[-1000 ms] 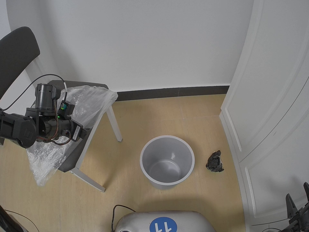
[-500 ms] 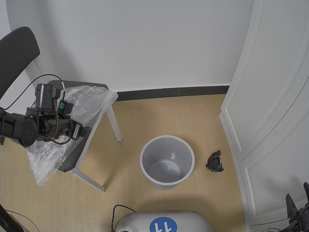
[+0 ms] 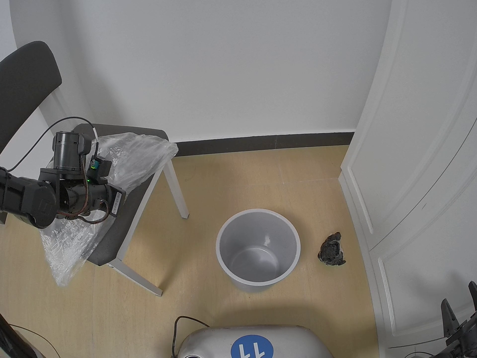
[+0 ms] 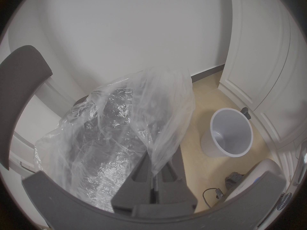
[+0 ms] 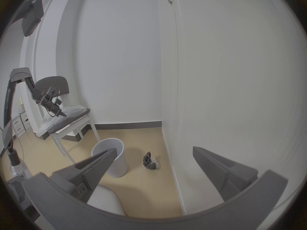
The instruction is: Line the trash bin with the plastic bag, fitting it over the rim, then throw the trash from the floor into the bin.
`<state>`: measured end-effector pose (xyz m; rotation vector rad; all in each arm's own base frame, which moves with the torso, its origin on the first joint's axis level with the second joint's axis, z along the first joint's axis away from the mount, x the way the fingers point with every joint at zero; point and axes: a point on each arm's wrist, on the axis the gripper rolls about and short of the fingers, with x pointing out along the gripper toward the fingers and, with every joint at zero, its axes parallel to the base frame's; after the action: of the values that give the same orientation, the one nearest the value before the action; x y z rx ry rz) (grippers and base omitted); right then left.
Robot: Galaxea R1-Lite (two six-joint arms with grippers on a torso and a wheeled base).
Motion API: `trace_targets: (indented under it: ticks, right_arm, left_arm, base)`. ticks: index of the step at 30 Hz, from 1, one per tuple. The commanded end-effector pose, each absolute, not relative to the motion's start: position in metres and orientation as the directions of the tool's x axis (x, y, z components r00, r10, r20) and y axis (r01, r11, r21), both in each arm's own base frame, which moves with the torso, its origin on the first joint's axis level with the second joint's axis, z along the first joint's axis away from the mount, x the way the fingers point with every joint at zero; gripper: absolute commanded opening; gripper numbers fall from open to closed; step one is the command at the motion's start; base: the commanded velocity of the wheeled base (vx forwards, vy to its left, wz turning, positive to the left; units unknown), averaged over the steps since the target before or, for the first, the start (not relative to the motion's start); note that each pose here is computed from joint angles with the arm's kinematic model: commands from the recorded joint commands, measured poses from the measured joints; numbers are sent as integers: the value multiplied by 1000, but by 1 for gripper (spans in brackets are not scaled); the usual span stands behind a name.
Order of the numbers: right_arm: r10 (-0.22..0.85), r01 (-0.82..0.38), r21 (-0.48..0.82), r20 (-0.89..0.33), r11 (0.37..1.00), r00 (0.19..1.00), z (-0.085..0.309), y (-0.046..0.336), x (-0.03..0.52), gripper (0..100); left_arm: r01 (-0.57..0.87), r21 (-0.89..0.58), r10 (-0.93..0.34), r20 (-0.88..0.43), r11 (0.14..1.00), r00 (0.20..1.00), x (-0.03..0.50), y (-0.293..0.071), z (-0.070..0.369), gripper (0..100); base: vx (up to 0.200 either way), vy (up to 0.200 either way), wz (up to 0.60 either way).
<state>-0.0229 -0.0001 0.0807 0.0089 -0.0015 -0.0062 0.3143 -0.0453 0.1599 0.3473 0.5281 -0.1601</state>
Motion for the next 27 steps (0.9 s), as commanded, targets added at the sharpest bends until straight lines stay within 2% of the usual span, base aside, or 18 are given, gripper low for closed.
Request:
trace_targets:
  ticks: [1, 7, 17, 27]
  right_arm:
    - [-6, 6, 9, 2, 1000, 1000, 76, 0, -23, 100]
    - [-6, 6, 2, 2, 1000, 1000, 76, 0, -23, 100]
    - [-6, 6, -2, 2, 1000, 1000, 76, 0, -23, 100]
    - [-3, 3, -14, 2, 1000, 1000, 76, 0, -23, 100]
  left_arm:
    - [253, 273, -78, -524, 928, 848, 312, -46, 158, 0]
    - [267, 244, -101, -532, 933, 841, 304, -48, 155, 0]
    - [264, 233, -137, -450, 936, 883, 298, -52, 162, 0]
    - [318, 194, -207, -441, 928, 873, 299, -54, 149, 0]
  base:
    - [0, 0, 0]
    - [0, 0, 0]
    - [0, 0, 0]
    - [0, 0, 0]
